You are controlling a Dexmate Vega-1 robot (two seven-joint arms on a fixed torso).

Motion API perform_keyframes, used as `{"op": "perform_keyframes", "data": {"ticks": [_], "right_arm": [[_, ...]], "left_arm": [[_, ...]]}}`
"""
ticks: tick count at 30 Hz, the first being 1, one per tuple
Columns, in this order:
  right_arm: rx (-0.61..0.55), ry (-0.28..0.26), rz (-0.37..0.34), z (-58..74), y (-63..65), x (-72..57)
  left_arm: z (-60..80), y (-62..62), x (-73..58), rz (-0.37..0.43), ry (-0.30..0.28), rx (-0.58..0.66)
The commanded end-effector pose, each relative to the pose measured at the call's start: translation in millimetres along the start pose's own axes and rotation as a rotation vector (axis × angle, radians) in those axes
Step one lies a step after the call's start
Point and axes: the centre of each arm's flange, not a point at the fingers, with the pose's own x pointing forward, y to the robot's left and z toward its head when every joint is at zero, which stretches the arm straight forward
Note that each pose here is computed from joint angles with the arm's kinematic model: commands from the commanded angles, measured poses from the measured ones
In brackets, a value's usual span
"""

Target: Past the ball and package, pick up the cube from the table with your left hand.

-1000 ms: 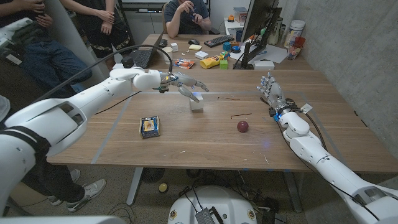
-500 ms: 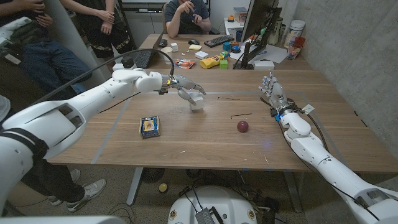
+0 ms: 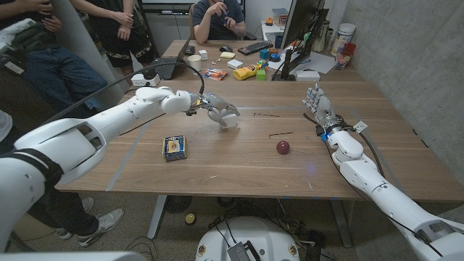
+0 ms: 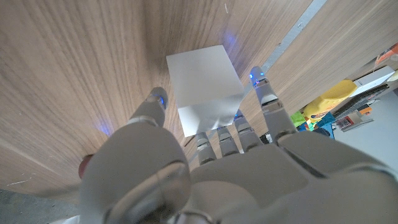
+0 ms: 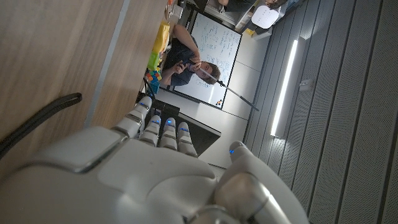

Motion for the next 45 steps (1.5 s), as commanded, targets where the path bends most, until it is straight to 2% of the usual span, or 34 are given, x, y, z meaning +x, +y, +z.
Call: {"op": "perform_keyframes", "data": {"ticks": [1,6,9,19,29,45], "right_arm": [[-0.012,0.001,-0.001,1.8,-0.8,0.7],[-0.009,0.001,0.003,1.1,-0.2,1.9],[-0.008,0.001,0.002,1.0,-0.2,2.2],[-0.011,0.003,0.001,0.6,-1.2,2.5],[-0.009,0.003,-0.005,-1.0,-1.2,1.0],[-0.009,0.003,0.002,-1.1,0.7,1.5]], "left_arm": [[6.1,-7.6,-0.3,0.118,0.017,0.039],[9.0,-4.7,-4.4,0.205,0.021,0.062],[9.6,-4.2,-5.1,0.215,0.024,0.068],[12.1,-3.2,-5.1,0.195,0.027,0.076],[16.3,3.2,-7.6,0.202,0.021,0.084],[11.9,25.3,-19.2,0.264,0.043,0.077]]}}
